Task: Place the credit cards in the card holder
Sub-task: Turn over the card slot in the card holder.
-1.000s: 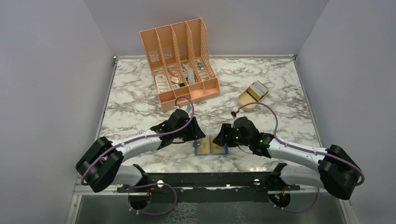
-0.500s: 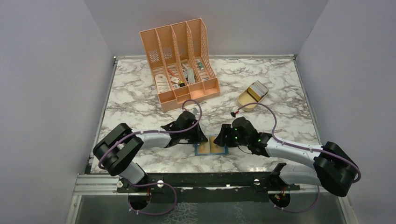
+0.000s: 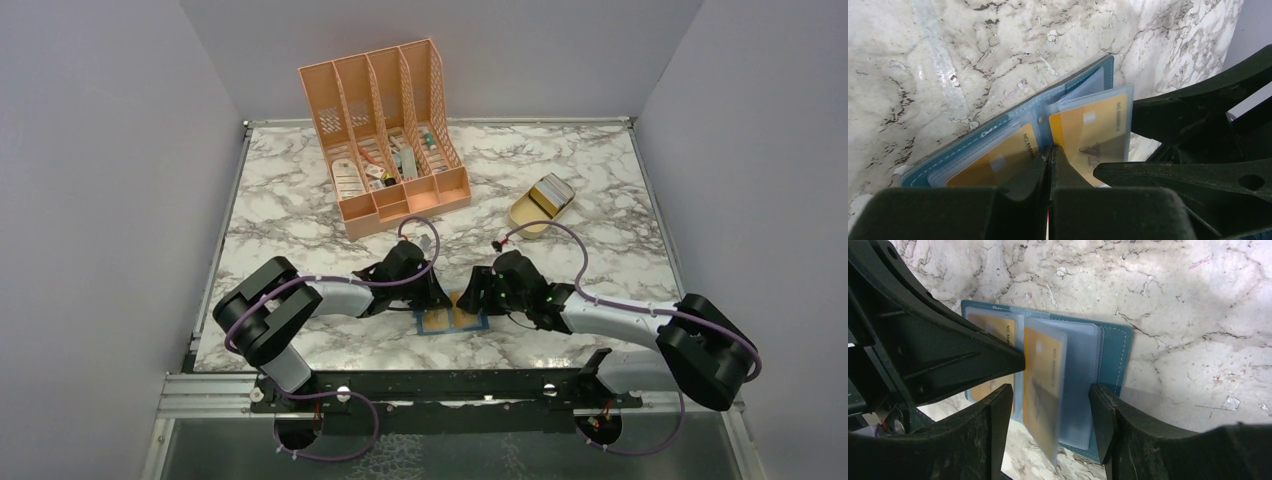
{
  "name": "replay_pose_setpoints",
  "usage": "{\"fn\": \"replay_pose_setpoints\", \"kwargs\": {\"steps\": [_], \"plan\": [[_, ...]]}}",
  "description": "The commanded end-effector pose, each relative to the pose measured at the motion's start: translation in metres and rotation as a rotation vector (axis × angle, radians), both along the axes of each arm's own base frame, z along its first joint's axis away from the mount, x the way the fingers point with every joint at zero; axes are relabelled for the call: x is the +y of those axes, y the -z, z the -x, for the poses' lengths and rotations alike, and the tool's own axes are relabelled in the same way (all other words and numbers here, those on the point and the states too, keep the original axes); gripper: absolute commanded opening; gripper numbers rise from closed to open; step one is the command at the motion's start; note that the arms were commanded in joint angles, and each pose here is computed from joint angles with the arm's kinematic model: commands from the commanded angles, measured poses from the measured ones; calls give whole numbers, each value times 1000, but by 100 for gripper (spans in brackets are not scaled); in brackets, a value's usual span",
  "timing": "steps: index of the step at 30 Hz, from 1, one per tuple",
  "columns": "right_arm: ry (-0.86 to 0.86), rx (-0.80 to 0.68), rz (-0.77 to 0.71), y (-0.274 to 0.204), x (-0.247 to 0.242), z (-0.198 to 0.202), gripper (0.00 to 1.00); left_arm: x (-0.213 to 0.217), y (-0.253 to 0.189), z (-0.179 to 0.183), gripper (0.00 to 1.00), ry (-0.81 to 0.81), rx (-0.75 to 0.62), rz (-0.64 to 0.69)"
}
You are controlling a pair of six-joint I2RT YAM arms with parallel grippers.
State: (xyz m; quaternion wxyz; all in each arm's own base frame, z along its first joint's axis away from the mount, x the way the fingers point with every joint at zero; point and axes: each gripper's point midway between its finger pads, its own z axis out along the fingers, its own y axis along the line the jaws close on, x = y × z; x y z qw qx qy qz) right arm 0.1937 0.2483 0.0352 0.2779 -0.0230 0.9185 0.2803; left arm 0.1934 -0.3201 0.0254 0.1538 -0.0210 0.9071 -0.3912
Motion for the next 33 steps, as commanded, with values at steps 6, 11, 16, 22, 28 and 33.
{"fn": "replay_pose_setpoints", "kwargs": {"steps": [6,11,16,22,28,33], "plan": [[-13,-23,-117,-9,9,0,59,-3,4,5,0,18,13,7],[-48,-67,-173,-34,14,1,58,-2,6,5,0,18,14,2],[-95,-57,-202,-44,22,7,57,-2,9,5,0,18,20,-4],[-141,-35,-263,-47,34,12,57,-1,7,7,0,15,21,4],[-194,-38,-300,-58,46,12,57,11,-16,-2,1,-22,-3,-15],[-272,-47,-350,-70,62,13,58,52,-22,-22,21,-131,-34,-112]]}}
